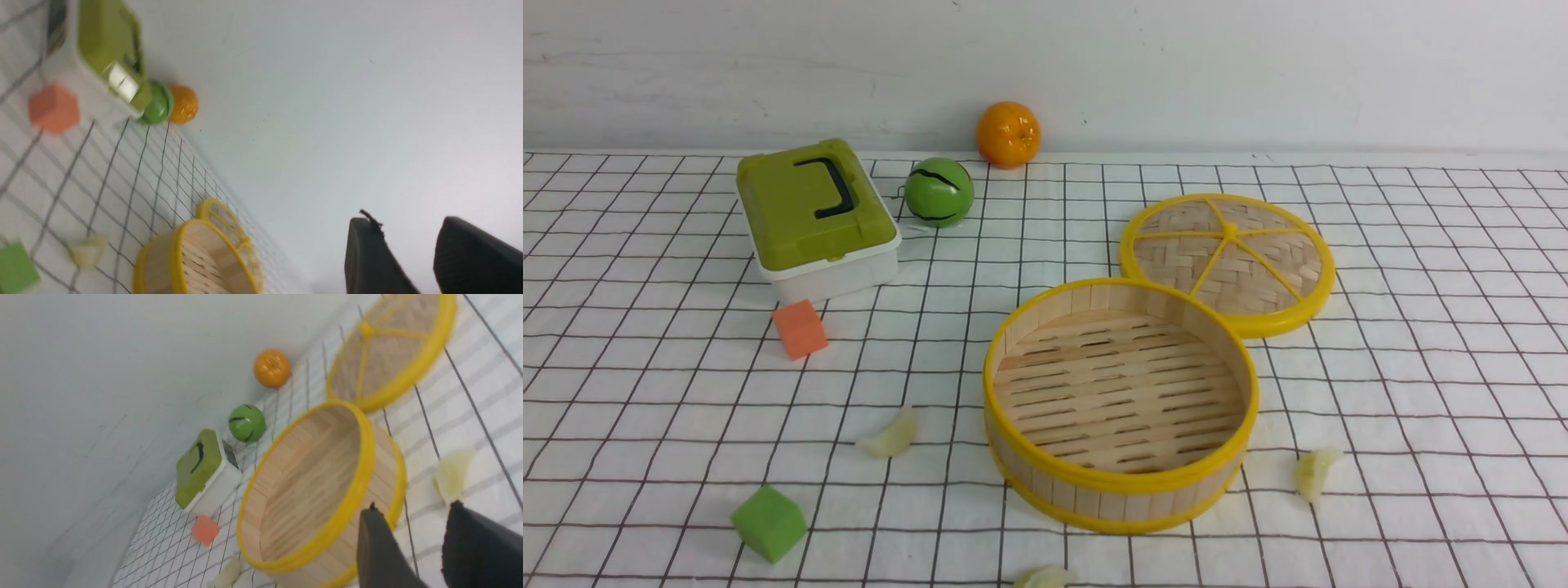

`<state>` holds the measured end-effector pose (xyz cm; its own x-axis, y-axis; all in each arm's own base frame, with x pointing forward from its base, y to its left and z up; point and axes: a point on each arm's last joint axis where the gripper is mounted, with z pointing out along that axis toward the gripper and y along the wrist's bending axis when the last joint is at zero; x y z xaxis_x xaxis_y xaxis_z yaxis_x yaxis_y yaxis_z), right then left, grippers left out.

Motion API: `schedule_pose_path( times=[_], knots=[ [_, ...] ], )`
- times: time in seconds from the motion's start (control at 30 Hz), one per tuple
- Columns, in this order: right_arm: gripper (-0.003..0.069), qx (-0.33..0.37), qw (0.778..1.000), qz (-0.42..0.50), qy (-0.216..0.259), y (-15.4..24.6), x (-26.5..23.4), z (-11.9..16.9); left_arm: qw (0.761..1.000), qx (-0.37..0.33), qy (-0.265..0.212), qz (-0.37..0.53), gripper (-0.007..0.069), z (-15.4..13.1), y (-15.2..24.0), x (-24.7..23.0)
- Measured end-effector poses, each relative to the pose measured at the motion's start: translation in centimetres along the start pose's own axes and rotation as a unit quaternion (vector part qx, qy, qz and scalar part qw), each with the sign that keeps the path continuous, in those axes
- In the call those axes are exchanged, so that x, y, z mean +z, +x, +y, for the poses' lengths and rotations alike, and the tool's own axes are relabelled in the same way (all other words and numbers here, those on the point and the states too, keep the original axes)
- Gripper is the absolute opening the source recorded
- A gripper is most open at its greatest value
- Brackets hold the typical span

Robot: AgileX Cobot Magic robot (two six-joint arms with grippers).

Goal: Put the dumplings into the steamer on the table with the white tablecloth.
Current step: 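Reach for and grasp a dumpling on the table with the left gripper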

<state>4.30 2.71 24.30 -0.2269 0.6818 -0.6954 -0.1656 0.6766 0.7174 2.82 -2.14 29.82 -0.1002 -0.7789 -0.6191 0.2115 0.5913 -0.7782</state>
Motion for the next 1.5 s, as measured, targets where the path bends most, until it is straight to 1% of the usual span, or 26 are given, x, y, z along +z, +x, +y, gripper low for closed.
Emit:
schedule_pose_path(
  times=[0.1,0.17,0.2,0.23,0.27,0.3,0.33,0.37,0.4,0.43,0.47,0.57,0.6,0.7,0.73,0.77,0.83,0.93,1.0,1.03,1.13,1.17,1.2,1.27,1.37,1.5],
  knots=[
    [0.0169,-0.092,0.996,-0.018,-0.002,-2.5,0.1,2.3,0.993,0.091,-0.036,0.059,0.019,-1.8,-1.3,1.2],
    [0.0096,-0.148,0.989,-0.009,0.006,-4.2,0.6,3.6,0.982,0.123,-0.078,0.121,0.0136,-2.3,-1.9,2.6],
    [0.008,-0.154,0.988,-0.001,0.01,-4.3,0.9,3.7,0.98,0.126,-0.083,0.128,0.0125,-2.3,-2.0,2.8],
    [0.0055,-0.175,0.985,0.004,0.01,-4.9,1.0,4.3,0.973,0.137,-0.101,0.157,0.0106,-2.4,-2.2,3.4],
    [-0.0004,-0.209,0.977,0.04,0.015,-5.8,1.9,5.2,0.954,0.157,-0.136,0.217,0.0048,-2.6,-2.6,4.4],
    [-0.0017,-0.227,0.972,0.062,0.016,-6.3,2.4,5.7,0.94,0.169,-0.155,0.254,0.0016,-2.6,-2.8,5.1],
    [-0.0022,-0.241,0.966,0.089,0.016,-6.7,2.8,6.2,0.923,0.183,-0.172,0.292,-0.0012,-2.5,-2.9,5.7],
    [-0.0022,-0.244,0.965,0.095,0.017,-6.8,2.9,6.2,0.921,0.186,-0.174,0.295,-0.0012,-2.5,-3.0,5.8],
    [-0.0024,-0.262,0.954,0.143,0.017,-7.2,3.7,6.7,0.888,0.21,-0.195,0.36,-0.0013,-2.2,-2.8,6.7],
    [-0.0024,-0.263,0.953,0.149,0.018,-7.2,3.8,6.8,0.882,0.213,-0.197,0.37,-0.0012,-2.2,-2.8,6.8],
    [-0.0024,-0.279,0.939,0.199,0.014,-7.4,4.5,7.1,0.844,0.24,-0.208,0.431,-0.0012,-2.0,-2.5,7.9],
    [-0.0024,-0.291,0.908,0.3,0.0,-6.6,5.7,7.2,0.791,0.285,-0.209,0.5,-0.0012,-2.2,-1.8,9.8],
    [-0.0024,-0.292,0.905,0.308,-0.004,-6.5,5.7,7.3,0.783,0.291,-0.209,0.509,-0.0012,-2.2,-1.6,10.0],
    [-0.0025,-0.283,0.862,0.419,-0.023,-4.9,6.6,7.0,0.745,0.325,-0.219,0.54,-0.0012,-3.0,-0.6,13.5],
    [-0.0025,-0.283,0.86,0.424,-0.022,-4.8,6.7,7.0,0.747,0.325,-0.217,0.538,-0.0012,-3.2,-0.7,13.5],
    [-0.0024,-0.279,0.846,0.453,-0.027,-4.3,6.9,6.8,0.736,0.332,-0.225,0.545,-0.0012,-3.5,-0.1,15.3],
    [-0.0024,-0.277,0.837,0.471,-0.027,-4.0,7.1,6.7,0.728,0.341,-0.23,0.548,-0.001,-3.9,0.5,17.6],
    [-0.0024,-0.278,0.835,0.475,-0.025,-4.0,7.2,6.6,0.717,0.342,-0.237,0.559,0.0038,-4.1,1.6,21.5],
    [-0.0024,-0.278,0.834,0.476,-0.025,-3.9,7.3,6.6,0.701,0.34,-0.248,0.576,0.0121,-3.4,3.1,24.5],
    [-0.0024,-0.278,0.834,0.477,-0.025,-3.9,7.2,6.6,0.697,0.339,-0.251,0.58,0.0129,-3.1,3.5,24.9],
    [-0.0023,-0.276,0.831,0.483,-0.026,-3.9,7.1,6.6,0.664,0.352,-0.25,0.61,0.0291,-1.1,6.2,28.1],
    [-0.0023,-0.276,0.83,0.483,-0.026,-3.9,7.1,6.6,0.663,0.352,-0.251,0.612,0.03,-0.9,6.4,28.3],
    [-0.0022,-0.275,0.828,0.488,-0.026,-3.8,7.0,6.6,0.654,0.359,-0.246,0.619,0.0366,0.1,7.6,29.3],
    [-0.0022,-0.276,0.826,0.491,-0.028,-3.8,7.0,6.6,0.644,0.359,-0.25,0.627,0.0424,2.0,9.2,30.6],
    [-0.002,-0.282,0.824,0.491,-0.031,-3.8,7.0,6.6,0.644,0.362,-0.254,0.624,0.0456,4.0,10.5,31.9],
    [-0.0018,-0.292,0.82,0.49,-0.037,-3.8,7.0,6.6,0.655,0.379,-0.249,0.605,0.0463,5.4,11.1,33.0]
  ],
)
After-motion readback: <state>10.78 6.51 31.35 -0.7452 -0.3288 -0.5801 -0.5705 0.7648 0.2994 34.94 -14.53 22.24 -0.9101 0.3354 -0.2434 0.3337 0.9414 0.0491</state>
